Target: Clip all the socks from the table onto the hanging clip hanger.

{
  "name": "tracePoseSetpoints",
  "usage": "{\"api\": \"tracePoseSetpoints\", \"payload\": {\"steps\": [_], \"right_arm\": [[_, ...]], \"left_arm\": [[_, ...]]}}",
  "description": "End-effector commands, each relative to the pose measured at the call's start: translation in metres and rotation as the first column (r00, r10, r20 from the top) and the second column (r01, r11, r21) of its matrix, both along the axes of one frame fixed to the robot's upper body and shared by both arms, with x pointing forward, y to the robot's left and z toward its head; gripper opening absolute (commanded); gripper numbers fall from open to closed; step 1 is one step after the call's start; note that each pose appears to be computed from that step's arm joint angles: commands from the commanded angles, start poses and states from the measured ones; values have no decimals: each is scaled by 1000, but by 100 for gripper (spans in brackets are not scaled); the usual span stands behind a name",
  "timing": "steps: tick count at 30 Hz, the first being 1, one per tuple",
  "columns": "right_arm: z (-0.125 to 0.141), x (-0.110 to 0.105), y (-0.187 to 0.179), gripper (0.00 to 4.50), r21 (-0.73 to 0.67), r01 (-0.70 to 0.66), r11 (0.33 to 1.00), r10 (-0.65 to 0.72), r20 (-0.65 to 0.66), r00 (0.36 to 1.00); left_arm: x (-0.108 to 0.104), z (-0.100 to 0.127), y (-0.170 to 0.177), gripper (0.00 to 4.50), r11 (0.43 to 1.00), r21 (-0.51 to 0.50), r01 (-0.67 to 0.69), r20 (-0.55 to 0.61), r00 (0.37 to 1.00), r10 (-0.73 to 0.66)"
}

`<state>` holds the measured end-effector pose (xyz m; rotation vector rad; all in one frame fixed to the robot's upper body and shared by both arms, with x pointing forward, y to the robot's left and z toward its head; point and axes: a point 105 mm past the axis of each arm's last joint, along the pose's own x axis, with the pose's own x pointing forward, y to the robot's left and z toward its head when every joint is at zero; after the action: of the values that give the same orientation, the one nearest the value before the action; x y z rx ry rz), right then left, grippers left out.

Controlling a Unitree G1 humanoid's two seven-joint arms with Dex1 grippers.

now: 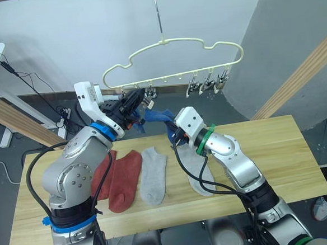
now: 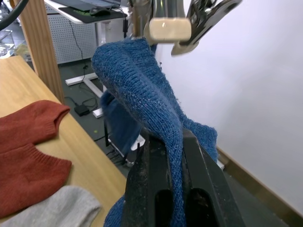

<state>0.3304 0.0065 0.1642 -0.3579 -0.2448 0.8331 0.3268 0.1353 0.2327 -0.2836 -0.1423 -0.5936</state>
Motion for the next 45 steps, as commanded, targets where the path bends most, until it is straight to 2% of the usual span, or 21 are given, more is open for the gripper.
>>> {"api": "tracePoseSetpoints", "payload": {"steps": [1, 27, 40, 45], "right_arm": [[14, -1, 3, 0, 60, -5, 998, 3, 38, 999], [19, -7, -3, 0, 130, 9, 992, -13, 29, 999], [23, -8, 8, 0, 150, -17, 989, 13, 23, 1000], [22, -11, 12, 0, 143, -45, 989, 42, 23, 999]], "left_arm": [[-11, 14, -7, 4, 999, 2, 36, 69, 997, -36], [-10, 11, -3, 4, 1000, 6, 29, 58, 998, -30], [-11, 10, -3, 4, 999, -14, 35, 55, 998, -34], [-12, 10, -2, 168, 999, -7, 37, 53, 998, -37]]}}
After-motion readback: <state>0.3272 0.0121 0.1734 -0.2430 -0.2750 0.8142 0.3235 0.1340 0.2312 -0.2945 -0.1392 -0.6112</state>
